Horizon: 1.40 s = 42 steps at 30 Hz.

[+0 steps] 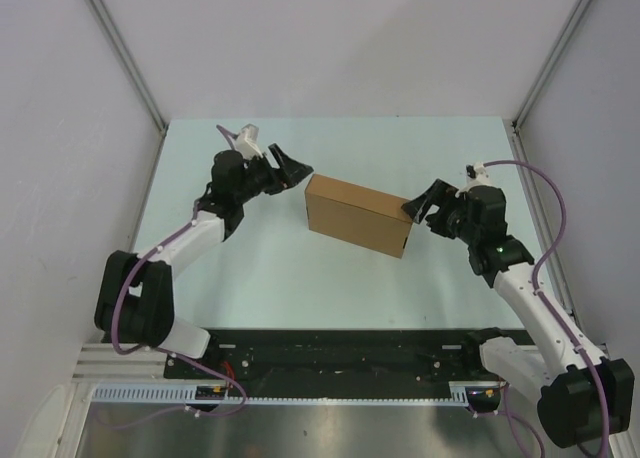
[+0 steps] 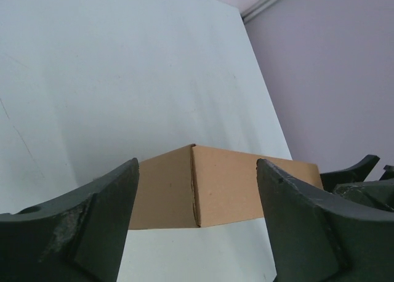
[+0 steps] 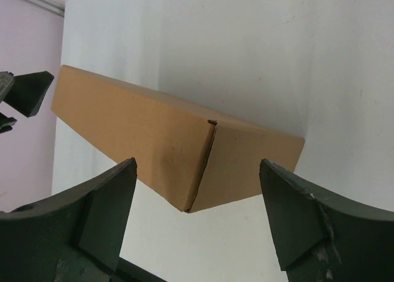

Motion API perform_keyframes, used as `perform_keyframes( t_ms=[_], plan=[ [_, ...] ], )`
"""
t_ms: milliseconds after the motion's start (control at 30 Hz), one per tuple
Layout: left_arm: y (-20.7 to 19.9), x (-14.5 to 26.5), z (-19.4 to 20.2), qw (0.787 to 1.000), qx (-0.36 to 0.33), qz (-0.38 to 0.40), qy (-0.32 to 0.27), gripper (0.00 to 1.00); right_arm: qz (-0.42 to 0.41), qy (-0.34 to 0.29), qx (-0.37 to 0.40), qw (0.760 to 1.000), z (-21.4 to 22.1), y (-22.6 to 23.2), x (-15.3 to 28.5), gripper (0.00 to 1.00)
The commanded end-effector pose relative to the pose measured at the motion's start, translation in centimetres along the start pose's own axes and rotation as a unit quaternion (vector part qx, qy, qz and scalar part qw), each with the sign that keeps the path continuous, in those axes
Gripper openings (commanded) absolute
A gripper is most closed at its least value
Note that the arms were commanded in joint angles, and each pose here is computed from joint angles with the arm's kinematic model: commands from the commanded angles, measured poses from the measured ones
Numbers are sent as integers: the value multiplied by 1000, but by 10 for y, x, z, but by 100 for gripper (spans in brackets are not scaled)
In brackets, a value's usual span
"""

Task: Fold the paper box

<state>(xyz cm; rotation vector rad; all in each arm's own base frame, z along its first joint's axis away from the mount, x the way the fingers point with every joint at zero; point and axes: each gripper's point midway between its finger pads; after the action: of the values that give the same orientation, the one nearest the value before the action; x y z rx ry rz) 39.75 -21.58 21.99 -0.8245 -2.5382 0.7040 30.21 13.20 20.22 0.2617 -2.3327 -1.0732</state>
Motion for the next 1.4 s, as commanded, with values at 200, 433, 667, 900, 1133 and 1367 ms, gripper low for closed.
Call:
perform_keyframes(
  t_ms=[200, 433, 667, 900, 1133, 1367],
  plan=[
    [-7, -1, 26, 997, -26, 60, 39, 72, 5, 10, 26, 1000, 12, -6, -12, 76],
    [-7, 0, 35, 996, -26, 67, 46, 72, 22, 15, 27, 999, 24, -22, -15, 66],
    [-11, 4, 56, 995, -24, 72, 64, 69, 25, 21, 32, 999, 36, -31, -9, 57],
    [-15, 26, 84, 995, -10, 64, 73, 62, 32, 34, 46, 998, 66, -39, 7, 53],
    [-7, 58, 117, 996, 0, 23, 89, 60, 60, 43, 70, 995, 101, -58, 23, 51],
    [23, 102, 159, 993, 42, -70, 87, 59, 84, 58, 72, 992, 126, -74, 37, 50]
  ],
)
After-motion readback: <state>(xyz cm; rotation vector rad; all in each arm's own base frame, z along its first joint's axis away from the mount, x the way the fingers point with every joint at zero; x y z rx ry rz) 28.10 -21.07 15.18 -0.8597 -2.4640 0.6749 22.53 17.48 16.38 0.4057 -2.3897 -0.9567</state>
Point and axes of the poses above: each gripper's point midway between its finger pads, its own x axis back along the fingers, its own y axis along the line the jaws close on, z = x × y, and after that the axes turned 11 degrees about -x, right-handed
